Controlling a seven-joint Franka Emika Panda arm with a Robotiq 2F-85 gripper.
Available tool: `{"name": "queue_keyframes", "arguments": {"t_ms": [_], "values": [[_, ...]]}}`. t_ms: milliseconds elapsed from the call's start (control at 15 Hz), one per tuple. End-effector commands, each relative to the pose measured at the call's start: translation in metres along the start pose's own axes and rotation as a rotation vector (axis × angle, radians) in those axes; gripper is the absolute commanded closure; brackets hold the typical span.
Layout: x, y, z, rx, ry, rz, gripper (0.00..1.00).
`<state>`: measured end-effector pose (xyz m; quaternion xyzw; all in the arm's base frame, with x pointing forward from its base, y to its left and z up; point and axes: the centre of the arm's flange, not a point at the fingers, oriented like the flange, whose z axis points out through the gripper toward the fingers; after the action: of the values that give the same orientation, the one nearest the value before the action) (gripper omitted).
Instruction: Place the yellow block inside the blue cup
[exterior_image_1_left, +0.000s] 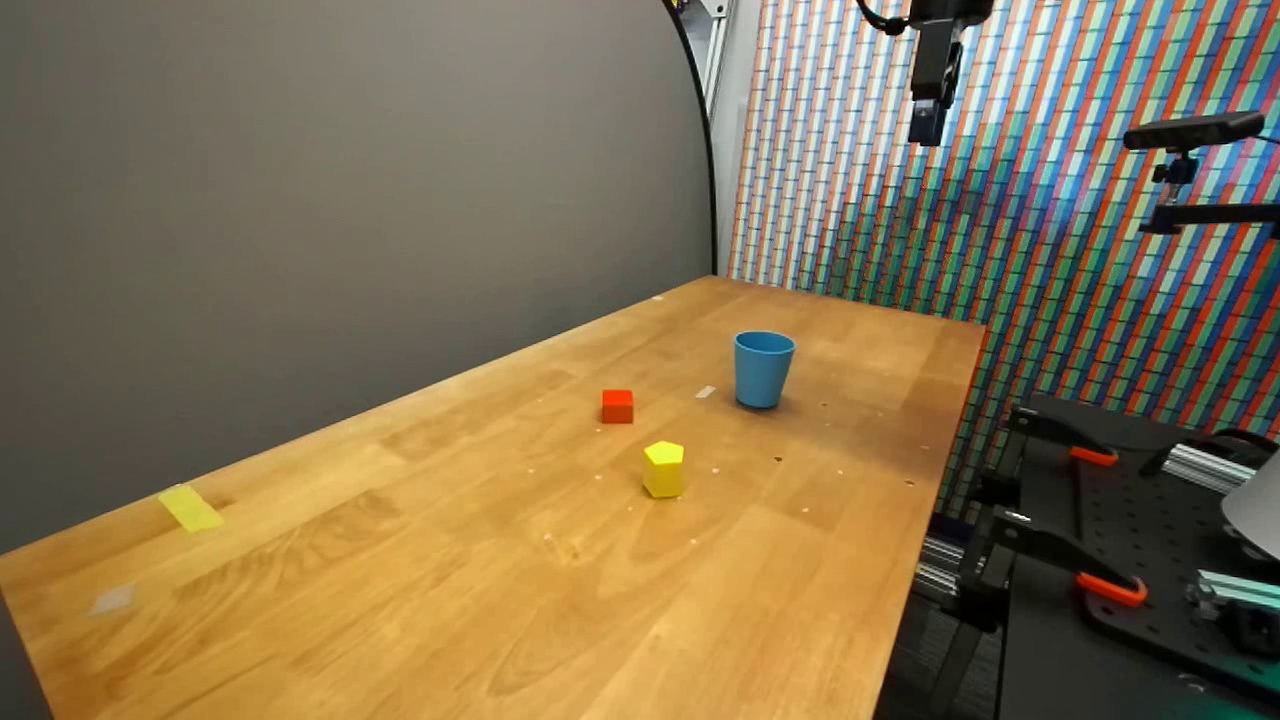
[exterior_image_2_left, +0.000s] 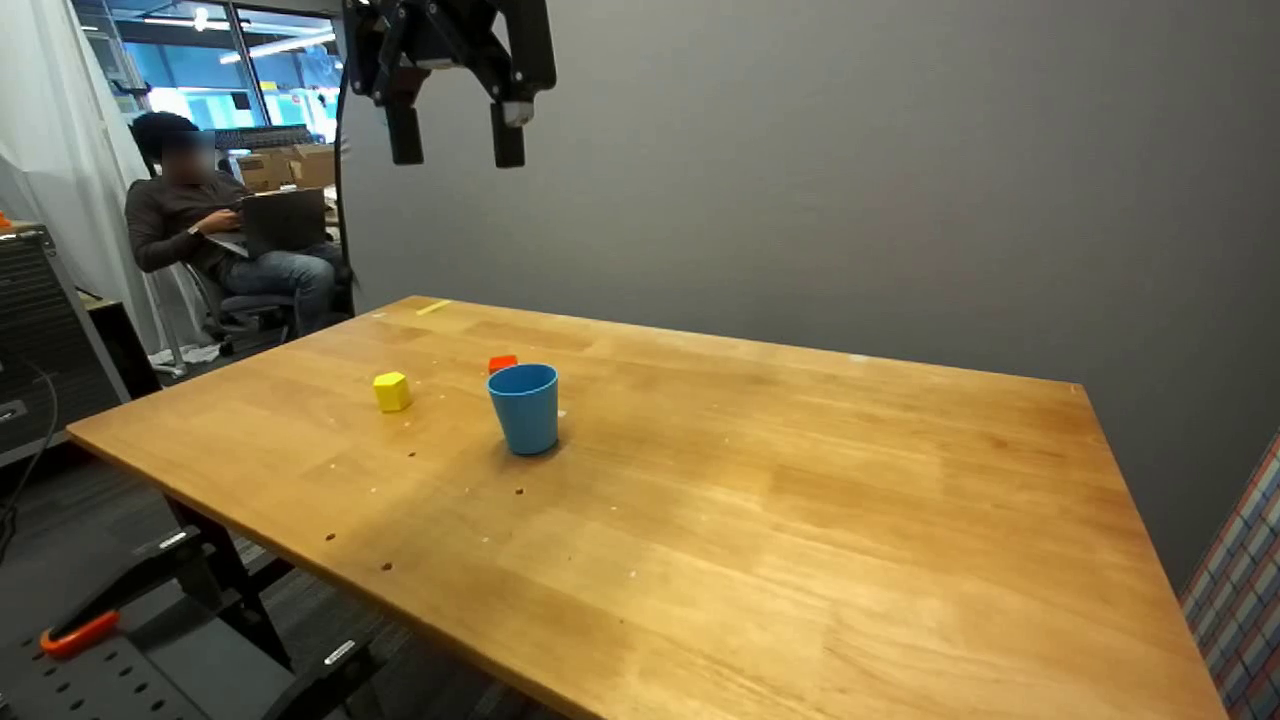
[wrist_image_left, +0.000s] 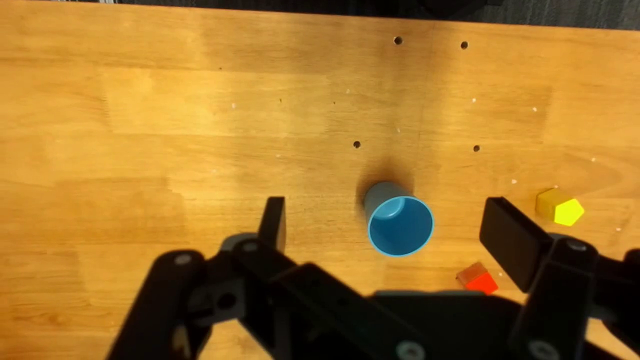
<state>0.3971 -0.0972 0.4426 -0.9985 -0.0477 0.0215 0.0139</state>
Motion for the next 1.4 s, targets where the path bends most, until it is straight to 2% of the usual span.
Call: {"name": "queue_keyframes", "arguments": {"t_ms": [0, 133, 267, 533, 667, 933, 1333], "values": [[0.0, 0.0, 0.0, 0.0, 0.0, 0.0, 0.0], [0.006, -0.006, 0.004, -0.021, 0.01, -0.024, 0.0], [0.025, -0.031, 0.013, -0.053, 0.066, -0.042, 0.0], [0.068, -0.107, 0.035, -0.085, 0.176, -0.148, 0.0], [0.083, -0.144, 0.054, -0.104, 0.184, -0.199, 0.0], [0.098, -0.196, 0.105, -0.097, 0.125, -0.23, 0.0], [0.088, -0.252, 0.189, -0.067, 0.03, -0.305, 0.0]]}}
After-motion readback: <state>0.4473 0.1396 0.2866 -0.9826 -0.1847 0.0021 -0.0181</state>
